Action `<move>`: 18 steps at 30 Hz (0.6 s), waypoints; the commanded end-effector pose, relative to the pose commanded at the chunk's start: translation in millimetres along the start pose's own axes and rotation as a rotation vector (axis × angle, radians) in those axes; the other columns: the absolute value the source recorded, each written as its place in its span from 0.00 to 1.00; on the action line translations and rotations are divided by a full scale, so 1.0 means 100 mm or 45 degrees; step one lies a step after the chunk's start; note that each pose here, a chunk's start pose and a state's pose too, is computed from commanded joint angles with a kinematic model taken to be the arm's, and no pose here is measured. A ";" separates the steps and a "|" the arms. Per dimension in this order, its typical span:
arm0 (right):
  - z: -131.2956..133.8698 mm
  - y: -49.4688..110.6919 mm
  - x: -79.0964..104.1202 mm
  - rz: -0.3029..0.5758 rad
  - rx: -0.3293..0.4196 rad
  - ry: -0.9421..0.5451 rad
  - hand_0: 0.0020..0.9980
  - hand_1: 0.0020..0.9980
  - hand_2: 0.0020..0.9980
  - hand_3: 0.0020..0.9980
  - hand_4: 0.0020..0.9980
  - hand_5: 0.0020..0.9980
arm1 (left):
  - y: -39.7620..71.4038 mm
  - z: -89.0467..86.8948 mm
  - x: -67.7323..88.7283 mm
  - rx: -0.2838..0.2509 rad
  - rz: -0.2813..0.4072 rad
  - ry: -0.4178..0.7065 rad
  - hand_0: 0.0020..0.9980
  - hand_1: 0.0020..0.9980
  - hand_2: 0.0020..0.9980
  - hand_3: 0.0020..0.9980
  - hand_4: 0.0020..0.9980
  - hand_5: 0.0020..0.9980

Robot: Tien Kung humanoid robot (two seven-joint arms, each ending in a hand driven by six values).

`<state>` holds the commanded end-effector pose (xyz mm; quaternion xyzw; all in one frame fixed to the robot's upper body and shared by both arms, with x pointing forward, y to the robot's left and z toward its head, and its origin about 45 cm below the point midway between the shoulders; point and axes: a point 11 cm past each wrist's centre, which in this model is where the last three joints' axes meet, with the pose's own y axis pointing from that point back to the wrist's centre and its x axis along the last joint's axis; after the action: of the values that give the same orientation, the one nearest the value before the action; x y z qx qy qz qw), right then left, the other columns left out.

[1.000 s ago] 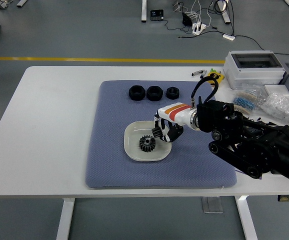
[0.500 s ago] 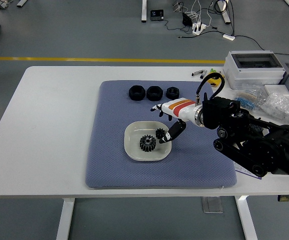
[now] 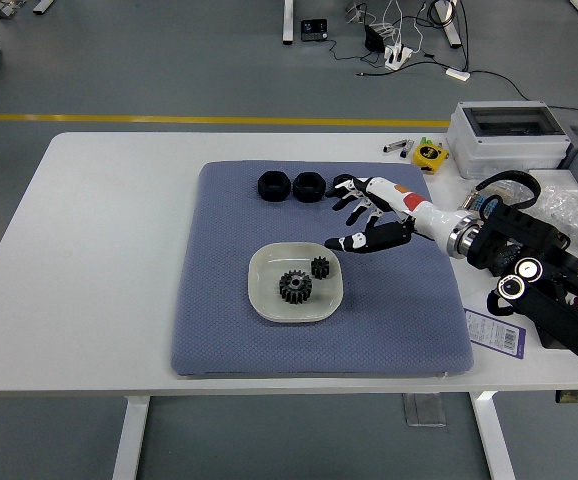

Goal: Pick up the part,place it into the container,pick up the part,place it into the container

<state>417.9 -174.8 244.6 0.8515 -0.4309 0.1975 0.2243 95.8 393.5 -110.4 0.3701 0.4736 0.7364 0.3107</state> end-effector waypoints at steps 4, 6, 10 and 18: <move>0.11 0.11 -0.06 0.048 -0.025 -0.320 0.47 0.60 0.70 0.68 0.91 0.45 | 0.00 -0.01 -0.01 0.001 -0.004 -0.006 0.72 0.62 0.62 0.55 0.59 0.55; 0.15 0.15 -0.13 0.045 -0.038 -0.493 0.51 0.61 0.73 0.72 1.00 0.58 | 0.00 0.00 -0.02 0.000 -0.007 -0.014 0.72 0.62 0.62 0.55 0.59 0.55; 0.24 0.21 -0.26 0.054 -0.035 -0.853 0.51 0.61 0.73 0.72 1.00 0.58 | 0.00 -0.01 -0.03 0.000 -0.010 -0.019 0.72 0.62 0.62 0.55 0.59 0.55; 0.51 0.40 -0.31 0.202 0.060 -1.550 0.62 0.67 0.78 0.81 1.00 0.68 | 0.00 0.01 -0.04 -0.004 -0.016 -0.030 0.72 0.63 0.62 0.55 0.59 0.55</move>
<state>375.7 -204.2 194.9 0.7815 -0.5393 -0.2985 -0.0963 99.0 390.5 -110.6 0.3752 0.4712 0.7307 0.3215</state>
